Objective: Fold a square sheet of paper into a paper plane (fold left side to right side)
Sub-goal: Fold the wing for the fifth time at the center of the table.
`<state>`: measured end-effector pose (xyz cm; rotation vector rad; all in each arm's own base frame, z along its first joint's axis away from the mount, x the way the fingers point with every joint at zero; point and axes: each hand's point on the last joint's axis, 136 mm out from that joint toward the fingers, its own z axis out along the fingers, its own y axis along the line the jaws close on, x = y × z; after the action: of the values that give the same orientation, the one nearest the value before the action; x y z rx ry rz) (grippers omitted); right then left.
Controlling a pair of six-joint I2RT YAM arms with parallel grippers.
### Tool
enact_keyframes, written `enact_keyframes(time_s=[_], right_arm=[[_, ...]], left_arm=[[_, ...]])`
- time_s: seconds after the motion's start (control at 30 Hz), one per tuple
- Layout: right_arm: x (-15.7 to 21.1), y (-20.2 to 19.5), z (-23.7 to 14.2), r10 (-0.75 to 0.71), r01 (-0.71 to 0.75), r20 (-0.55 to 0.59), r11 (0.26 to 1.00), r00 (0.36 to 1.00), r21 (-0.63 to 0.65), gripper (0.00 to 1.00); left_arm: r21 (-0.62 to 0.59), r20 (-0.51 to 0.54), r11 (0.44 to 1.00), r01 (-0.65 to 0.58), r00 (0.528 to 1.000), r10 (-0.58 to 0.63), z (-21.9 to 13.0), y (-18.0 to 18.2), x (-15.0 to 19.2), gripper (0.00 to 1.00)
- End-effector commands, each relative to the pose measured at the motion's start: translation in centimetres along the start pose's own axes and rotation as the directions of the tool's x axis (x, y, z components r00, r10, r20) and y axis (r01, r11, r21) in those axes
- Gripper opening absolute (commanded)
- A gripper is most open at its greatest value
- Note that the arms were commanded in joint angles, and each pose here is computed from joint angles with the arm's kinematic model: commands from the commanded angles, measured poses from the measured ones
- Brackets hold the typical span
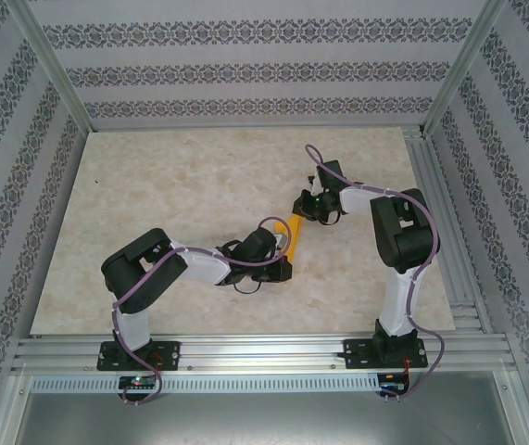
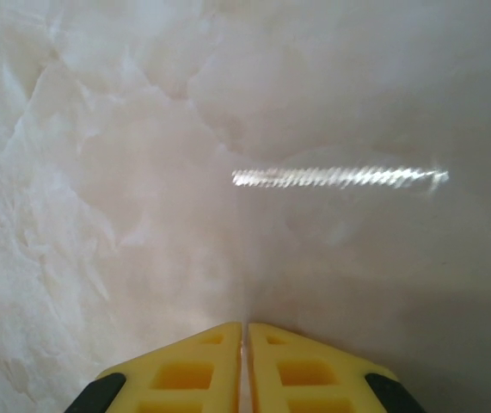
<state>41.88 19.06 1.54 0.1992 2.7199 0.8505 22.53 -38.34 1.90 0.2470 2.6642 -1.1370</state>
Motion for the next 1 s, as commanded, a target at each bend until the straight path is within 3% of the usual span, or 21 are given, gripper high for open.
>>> enact_keyframes(time_s=[0.0,0.17,0.3,0.43,0.6,0.97], right_arm=[[-3.3,-0.4,-2.8,-0.020,0.014,0.140,0.999,0.990,0.042,0.12],[-2.1,1.6,-7.3,-0.068,0.065,0.177,0.998,0.982,0.024,0.15],[1.3,3.3,-8.0,-0.062,0.070,0.147,0.996,0.987,-0.052,0.16],[5.3,4.7,-5.9,-0.014,0.024,0.078,0.991,0.997,-0.129,0.16],[6.7,5.2,-2.7,0.029,-0.024,0.030,0.987,0.999,-0.157,0.15],[8.4,-0.7,0.3,0.066,-0.064,-0.041,0.997,0.997,0.050,0.15]], left_arm=[[-0.106,-0.163,0.994,0.036,0.985,-0.053,0.4,3.1,5.4,0.05],[-0.108,-0.164,0.994,0.035,0.985,-0.052,0.5,3.2,5.4,0.05],[-0.107,-0.162,0.994,0.034,0.986,-0.051,0.5,3.1,5.2,0.05],[-0.107,-0.159,0.994,0.033,0.986,-0.050,0.6,3.1,5.2,0.05],[-0.106,-0.165,0.994,0.028,0.985,-0.045,0.6,2.9,5.3,0.05],[-0.098,-0.201,0.995,-0.001,0.979,-0.019,-0.1,2.2,6.1,0.05]])
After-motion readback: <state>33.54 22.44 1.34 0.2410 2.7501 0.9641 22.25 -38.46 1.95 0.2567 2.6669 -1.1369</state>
